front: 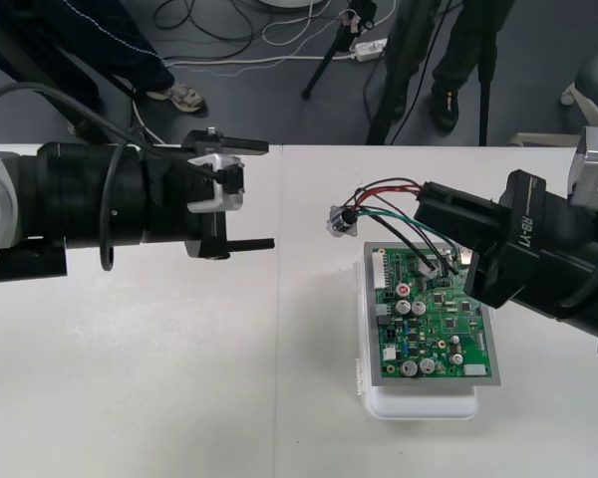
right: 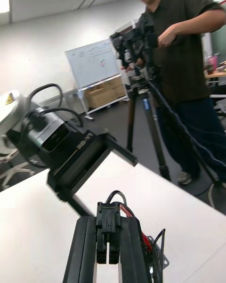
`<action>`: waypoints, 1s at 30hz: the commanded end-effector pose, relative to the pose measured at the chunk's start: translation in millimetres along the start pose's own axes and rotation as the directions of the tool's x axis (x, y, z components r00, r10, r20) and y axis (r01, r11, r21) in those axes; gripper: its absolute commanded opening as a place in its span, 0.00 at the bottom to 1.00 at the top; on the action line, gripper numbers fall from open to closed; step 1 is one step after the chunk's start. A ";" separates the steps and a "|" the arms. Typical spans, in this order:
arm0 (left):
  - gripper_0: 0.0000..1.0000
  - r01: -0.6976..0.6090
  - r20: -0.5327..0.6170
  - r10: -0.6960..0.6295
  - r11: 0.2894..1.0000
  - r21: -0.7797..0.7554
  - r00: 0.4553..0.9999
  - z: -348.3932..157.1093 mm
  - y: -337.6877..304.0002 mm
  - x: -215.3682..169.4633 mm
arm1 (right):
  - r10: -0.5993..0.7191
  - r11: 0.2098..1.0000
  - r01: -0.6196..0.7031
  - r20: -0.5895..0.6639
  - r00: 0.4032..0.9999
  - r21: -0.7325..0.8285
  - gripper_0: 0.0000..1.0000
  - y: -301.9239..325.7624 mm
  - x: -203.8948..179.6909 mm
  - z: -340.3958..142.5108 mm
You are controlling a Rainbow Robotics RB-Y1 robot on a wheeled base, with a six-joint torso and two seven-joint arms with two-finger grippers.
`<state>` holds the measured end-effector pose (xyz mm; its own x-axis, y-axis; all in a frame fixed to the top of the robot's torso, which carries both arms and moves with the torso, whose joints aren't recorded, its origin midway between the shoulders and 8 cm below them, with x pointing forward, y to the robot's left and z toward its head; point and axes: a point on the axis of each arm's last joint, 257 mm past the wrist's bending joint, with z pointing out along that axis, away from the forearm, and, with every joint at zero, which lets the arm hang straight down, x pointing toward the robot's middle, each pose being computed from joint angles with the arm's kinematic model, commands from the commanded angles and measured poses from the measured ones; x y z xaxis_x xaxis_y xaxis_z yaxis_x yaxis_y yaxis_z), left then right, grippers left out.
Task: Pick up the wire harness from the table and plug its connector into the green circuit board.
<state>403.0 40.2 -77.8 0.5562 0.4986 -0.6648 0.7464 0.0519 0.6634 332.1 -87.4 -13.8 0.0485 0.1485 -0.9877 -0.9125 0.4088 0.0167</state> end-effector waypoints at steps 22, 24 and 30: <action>1.00 0.424 0.208 -0.437 0.899 0.109 0.875 -75.4 -7.1 -44.9 | -0.112 0.937 0.039 -0.194 0.975 -0.348 0.00 28.4 -3.3 -45.4; 1.00 0.461 0.229 -0.481 0.876 0.138 0.846 -74.8 -11.2 -51.6 | -0.112 0.934 0.035 -0.198 0.974 -0.356 0.00 29.7 -3.0 -42.5; 1.00 0.548 0.282 -0.588 0.809 0.215 0.758 -65.8 -22.5 -68.7 | -0.088 0.929 0.013 -0.187 0.979 -0.371 0.00 34.6 -4.7 -36.4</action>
<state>325.5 69.0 -25.6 0.2009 0.1458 -0.9687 0.9717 0.0959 0.2159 281.5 -107.7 -32.5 0.0326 -0.0849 -0.9959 -0.9985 0.0408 -0.0362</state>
